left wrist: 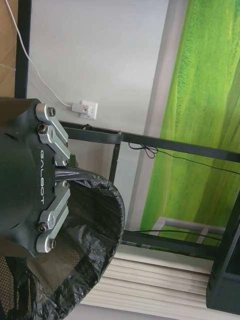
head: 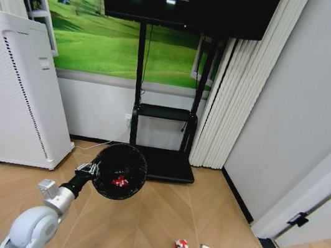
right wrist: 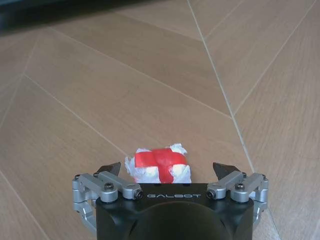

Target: Pick up the trash bin and place the garbage on the floor into it.

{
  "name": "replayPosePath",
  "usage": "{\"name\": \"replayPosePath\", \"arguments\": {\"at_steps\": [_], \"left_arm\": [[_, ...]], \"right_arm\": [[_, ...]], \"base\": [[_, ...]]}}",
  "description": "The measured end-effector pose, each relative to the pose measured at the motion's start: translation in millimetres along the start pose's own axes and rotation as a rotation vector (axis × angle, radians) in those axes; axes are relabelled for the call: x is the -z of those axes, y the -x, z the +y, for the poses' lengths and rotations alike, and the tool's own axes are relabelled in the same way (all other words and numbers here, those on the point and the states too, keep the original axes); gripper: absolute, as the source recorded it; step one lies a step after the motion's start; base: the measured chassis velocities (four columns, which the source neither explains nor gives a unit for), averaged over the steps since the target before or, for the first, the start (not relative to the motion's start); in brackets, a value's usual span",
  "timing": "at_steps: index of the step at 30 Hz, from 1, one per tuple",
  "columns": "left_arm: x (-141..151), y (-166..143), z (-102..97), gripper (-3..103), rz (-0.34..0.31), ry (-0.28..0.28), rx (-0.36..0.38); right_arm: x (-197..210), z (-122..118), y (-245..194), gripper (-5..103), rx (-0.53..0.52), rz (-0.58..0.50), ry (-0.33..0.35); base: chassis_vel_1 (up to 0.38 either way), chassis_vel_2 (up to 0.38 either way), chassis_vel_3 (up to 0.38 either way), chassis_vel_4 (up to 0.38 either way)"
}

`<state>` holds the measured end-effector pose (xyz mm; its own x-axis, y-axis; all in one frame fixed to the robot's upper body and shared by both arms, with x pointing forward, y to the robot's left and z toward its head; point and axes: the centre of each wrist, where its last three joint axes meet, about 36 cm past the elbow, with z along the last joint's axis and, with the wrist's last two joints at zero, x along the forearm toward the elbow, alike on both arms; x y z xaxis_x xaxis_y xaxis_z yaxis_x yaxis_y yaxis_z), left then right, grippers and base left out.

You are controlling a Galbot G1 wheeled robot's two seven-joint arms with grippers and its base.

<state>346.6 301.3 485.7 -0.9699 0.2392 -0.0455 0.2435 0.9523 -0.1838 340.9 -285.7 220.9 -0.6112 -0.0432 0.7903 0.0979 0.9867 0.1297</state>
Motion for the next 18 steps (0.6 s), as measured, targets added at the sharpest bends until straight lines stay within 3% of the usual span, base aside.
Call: {"name": "replayPosePath", "arguments": {"at_steps": [8,18], "left_arm": [[-1,1,-1.5,7,-0.003,-0.004,-0.006],[1,-2,-7.1,7,-0.006,-0.001,-0.010]], "right_arm": [[7,4,-6,100,0.011,-0.008,0.003],[0,10,26,100,-0.021,0.000,-0.002]], "base": [[0.000,0.000,0.000,0.000],[0.000,0.000,0.000,0.000]]}}
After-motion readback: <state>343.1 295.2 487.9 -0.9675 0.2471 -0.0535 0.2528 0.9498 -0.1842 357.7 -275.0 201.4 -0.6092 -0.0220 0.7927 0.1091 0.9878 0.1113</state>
